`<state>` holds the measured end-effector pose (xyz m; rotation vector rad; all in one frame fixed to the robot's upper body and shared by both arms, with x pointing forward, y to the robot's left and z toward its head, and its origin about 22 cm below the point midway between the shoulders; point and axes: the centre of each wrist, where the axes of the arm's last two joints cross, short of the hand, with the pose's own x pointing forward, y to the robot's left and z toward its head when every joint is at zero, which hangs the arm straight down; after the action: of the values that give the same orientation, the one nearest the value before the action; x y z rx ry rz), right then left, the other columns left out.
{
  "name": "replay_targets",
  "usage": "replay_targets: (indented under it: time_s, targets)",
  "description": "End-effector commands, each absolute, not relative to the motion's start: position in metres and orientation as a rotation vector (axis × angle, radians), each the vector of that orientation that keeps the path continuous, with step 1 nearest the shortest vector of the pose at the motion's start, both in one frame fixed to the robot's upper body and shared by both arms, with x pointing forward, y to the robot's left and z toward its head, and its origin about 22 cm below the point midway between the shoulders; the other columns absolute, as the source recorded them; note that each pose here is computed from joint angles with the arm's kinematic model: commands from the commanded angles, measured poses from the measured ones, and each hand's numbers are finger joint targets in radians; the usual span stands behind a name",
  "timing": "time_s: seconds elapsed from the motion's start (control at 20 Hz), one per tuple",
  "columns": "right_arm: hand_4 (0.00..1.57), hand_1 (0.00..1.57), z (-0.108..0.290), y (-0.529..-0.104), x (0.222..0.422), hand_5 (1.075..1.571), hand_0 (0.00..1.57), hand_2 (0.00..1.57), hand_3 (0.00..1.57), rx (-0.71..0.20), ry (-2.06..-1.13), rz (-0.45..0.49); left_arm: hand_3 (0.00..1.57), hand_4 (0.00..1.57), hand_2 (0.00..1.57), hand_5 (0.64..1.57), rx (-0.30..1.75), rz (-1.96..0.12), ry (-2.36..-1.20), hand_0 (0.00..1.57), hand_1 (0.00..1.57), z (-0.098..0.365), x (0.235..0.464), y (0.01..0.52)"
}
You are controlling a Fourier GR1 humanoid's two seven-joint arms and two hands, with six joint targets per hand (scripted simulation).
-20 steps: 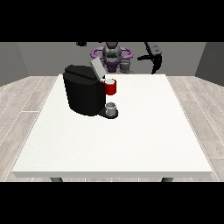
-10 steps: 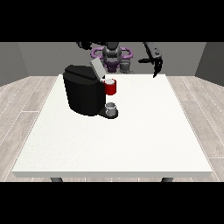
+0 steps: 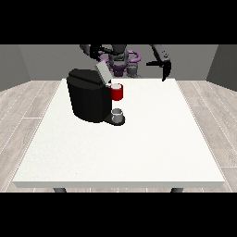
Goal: Insert the coffee pod into the coffee machine and close the lid
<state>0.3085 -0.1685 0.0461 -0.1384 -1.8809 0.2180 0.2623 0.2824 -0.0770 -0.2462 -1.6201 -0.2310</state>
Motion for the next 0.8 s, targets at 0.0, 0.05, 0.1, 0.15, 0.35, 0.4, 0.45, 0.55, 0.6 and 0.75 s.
replay_targets:
  time_s: [0.0, 0.05, 0.1, 0.15, 0.35, 0.4, 0.45, 0.55, 0.6, 0.75]
  targets:
    - [0.33, 0.00, 0.059, -0.170, 0.325, 1.571, 0.00, 0.00, 0.00, -0.139, -1.876, 0.204, 0.00, 0.23, 0.00, 1.571, -0.209, -0.229, -1.677, 0.00, 0.00, -0.073, 0.256, 0.290]
    - [0.35, 0.00, 0.059, -0.161, 0.335, 1.571, 0.00, 0.00, 0.00, -0.187, -1.866, 0.153, 0.00, 0.32, 0.00, 1.571, -0.256, -0.279, -1.659, 0.00, 0.00, -0.056, 0.271, 0.262]
    - [0.39, 0.00, 0.044, -0.169, 0.334, 1.571, 0.00, 0.00, 0.00, -0.206, -1.881, 0.167, 0.00, 0.36, 0.00, 1.571, -0.256, -0.268, -1.706, 0.00, 0.00, -0.064, 0.260, 0.279]
    - [0.41, 0.00, 0.057, -0.190, 0.339, 1.571, 0.00, 0.00, 0.00, -0.205, -1.854, 0.151, 0.00, 0.28, 0.00, 1.571, -0.259, -0.285, -1.685, 0.00, 0.00, -0.056, 0.257, 0.316]
    - [0.39, 0.00, 0.054, -0.203, 0.352, 1.571, 0.00, 0.00, 0.00, -0.222, -1.837, 0.146, 0.00, 0.38, 0.00, 1.571, -0.231, -0.250, -1.680, 0.00, 0.00, -0.060, 0.249, 0.276]
    - [0.39, 0.00, 0.043, -0.190, 0.352, 1.571, 0.00, 0.00, 0.00, -0.252, -1.881, 0.136, 0.00, 0.38, 0.00, 1.571, -0.241, -0.261, -1.711, 0.00, 0.00, -0.053, 0.260, 0.285]
    - [0.41, 0.00, 0.050, -0.194, 0.356, 1.571, 0.00, 0.00, 0.00, -0.218, -1.846, 0.151, 0.00, 0.34, 0.00, 1.571, -0.228, -0.254, -1.683, 0.00, 0.00, -0.062, 0.245, 0.299]
    - [0.45, 0.00, 0.069, -0.195, 0.368, 1.571, 0.00, 0.00, 0.00, -0.185, -1.865, 0.159, 0.00, 0.30, 0.00, 1.571, -0.235, -0.225, -1.696, 0.00, 0.00, -0.057, 0.260, 0.292]
    - [0.46, 0.00, 0.058, -0.204, 0.366, 1.571, 0.00, 0.00, 0.00, -0.227, -1.844, 0.143, 0.00, 0.31, 0.00, 1.571, -0.266, -0.246, -1.693, 0.00, 0.00, -0.057, 0.244, 0.304]
    - [0.42, 0.00, 0.061, -0.201, 0.376, 1.571, 0.00, 0.00, 0.00, -0.233, -1.900, 0.128, 0.00, 0.33, 0.00, 1.571, -0.254, -0.245, -1.758, 0.00, 0.00, -0.026, 0.281, 0.305]
